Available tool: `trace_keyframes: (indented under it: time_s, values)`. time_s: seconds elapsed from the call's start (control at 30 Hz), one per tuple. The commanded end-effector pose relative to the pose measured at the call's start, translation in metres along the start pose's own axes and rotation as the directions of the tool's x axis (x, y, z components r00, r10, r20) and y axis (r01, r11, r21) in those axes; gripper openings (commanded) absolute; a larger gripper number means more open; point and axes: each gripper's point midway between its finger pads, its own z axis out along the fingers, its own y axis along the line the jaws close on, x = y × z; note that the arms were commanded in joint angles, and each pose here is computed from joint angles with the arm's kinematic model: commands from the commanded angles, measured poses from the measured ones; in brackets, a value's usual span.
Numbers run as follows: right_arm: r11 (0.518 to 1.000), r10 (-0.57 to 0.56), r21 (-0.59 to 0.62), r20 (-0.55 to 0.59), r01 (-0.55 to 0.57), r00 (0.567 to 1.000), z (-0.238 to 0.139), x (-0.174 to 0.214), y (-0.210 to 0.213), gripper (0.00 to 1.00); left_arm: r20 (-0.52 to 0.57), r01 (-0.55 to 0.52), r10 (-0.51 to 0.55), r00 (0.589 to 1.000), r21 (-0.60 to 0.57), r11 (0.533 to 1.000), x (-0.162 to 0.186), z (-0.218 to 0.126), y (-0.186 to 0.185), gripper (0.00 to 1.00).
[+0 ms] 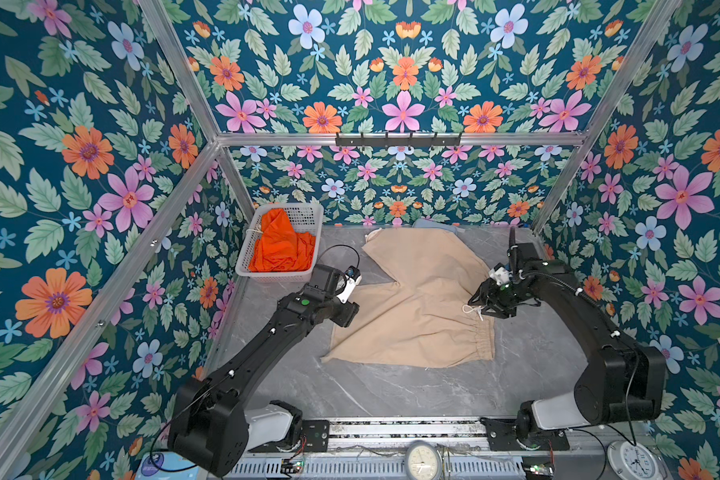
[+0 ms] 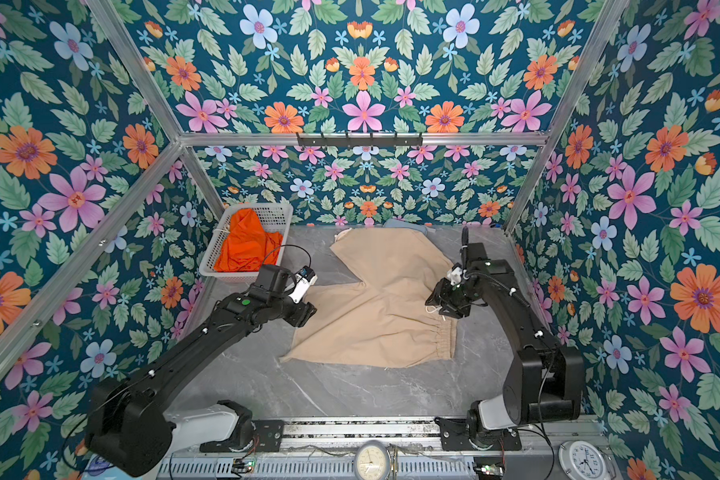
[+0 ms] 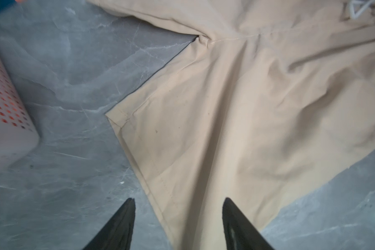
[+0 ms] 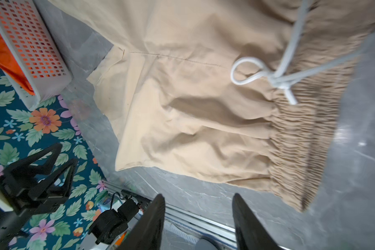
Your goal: Fold and stack the shorts
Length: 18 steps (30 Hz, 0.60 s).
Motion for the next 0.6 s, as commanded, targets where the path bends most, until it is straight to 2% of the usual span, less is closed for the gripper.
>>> trace_keyframes:
  time_s: [0.0,0.17,0.3,0.57]
  values:
    - [0.994,0.012,-0.11,-0.005,-0.013,1.0,0.025,-0.003,0.025,0.5,0.082,0.257,-0.261,0.962,0.058,0.965,-0.023,0.024,-0.003,0.63]
    - [0.995,0.062,-0.08,-0.07,-0.067,0.996,0.059,0.015,0.0,0.49,0.038,0.409,-0.413,0.91,0.091,0.908,-0.013,0.065,-0.004,0.62]
    - [0.994,0.097,-0.04,-0.111,-0.102,0.989,0.077,0.031,-0.024,0.49,-0.03,0.49,-0.489,0.872,0.056,0.87,0.007,0.09,-0.001,0.62]
    - [0.975,0.221,0.019,-0.132,-0.221,0.966,0.08,0.052,-0.075,0.49,-0.07,0.604,-0.6,0.797,0.072,0.794,0.034,0.1,-0.008,0.61]
